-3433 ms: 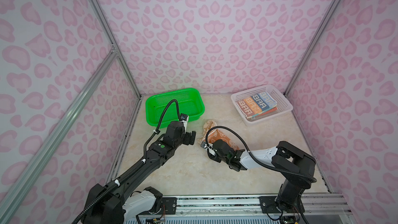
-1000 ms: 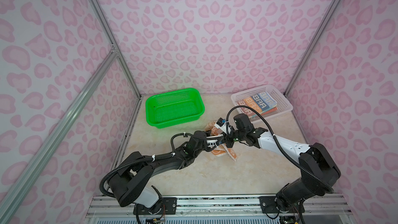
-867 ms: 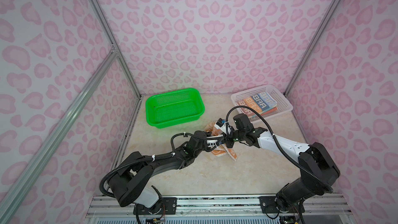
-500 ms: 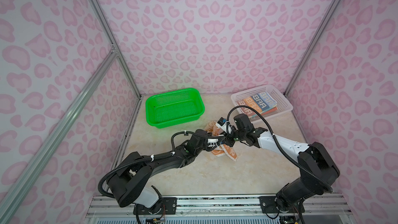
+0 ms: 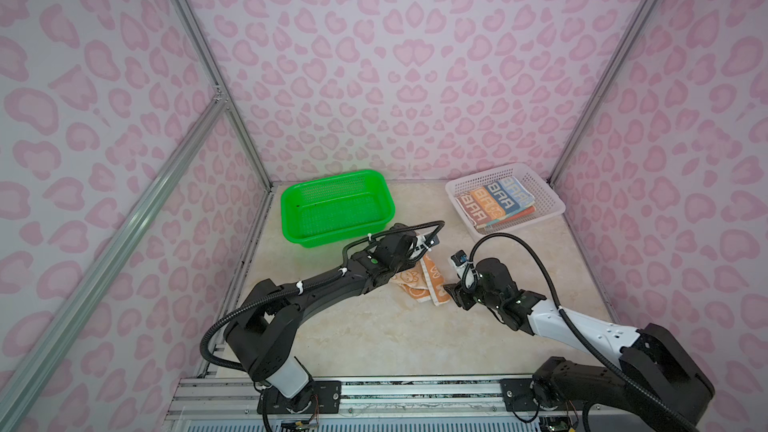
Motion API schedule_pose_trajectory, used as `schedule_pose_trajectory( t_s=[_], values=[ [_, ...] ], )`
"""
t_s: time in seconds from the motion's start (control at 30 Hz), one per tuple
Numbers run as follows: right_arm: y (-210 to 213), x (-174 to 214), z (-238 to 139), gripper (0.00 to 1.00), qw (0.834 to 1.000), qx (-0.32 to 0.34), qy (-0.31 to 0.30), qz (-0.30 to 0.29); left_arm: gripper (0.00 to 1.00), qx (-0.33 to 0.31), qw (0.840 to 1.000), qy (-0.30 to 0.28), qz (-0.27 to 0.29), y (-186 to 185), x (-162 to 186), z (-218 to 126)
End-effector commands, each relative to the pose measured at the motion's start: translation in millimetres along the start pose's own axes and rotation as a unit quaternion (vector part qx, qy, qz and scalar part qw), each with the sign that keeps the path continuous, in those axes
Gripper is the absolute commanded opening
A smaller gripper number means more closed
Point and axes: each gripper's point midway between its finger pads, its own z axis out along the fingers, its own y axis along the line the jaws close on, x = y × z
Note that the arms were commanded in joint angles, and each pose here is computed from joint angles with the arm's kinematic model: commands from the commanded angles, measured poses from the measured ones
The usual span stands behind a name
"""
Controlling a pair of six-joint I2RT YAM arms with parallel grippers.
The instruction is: Fold and stack the towels
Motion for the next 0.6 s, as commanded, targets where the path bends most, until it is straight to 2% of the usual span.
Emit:
schedule_pose_trajectory(
  t_s=[0.0,0.23,0.33,0.57],
  values=[
    [-17,-3,-13,0.6,0.996,0.071,-0.041,0.02,0.03,0.052,0.998,0.032,-0.021,-22,14,0],
    [1,1,-31,0.62,0.993,0.085,-0.072,-0.026,0.03,0.127,0.989,0.049,-0.058,-28,-1,-15],
    [1,8,-30,0.62,0.994,0.087,-0.065,-0.023,0.03,0.149,0.984,0.059,-0.072,-28,-6,-20],
    [18,18,-15,0.58,0.998,0.043,-0.034,-0.028,0.03,0.173,0.977,0.091,-0.082,-35,-4,-16]
  ],
)
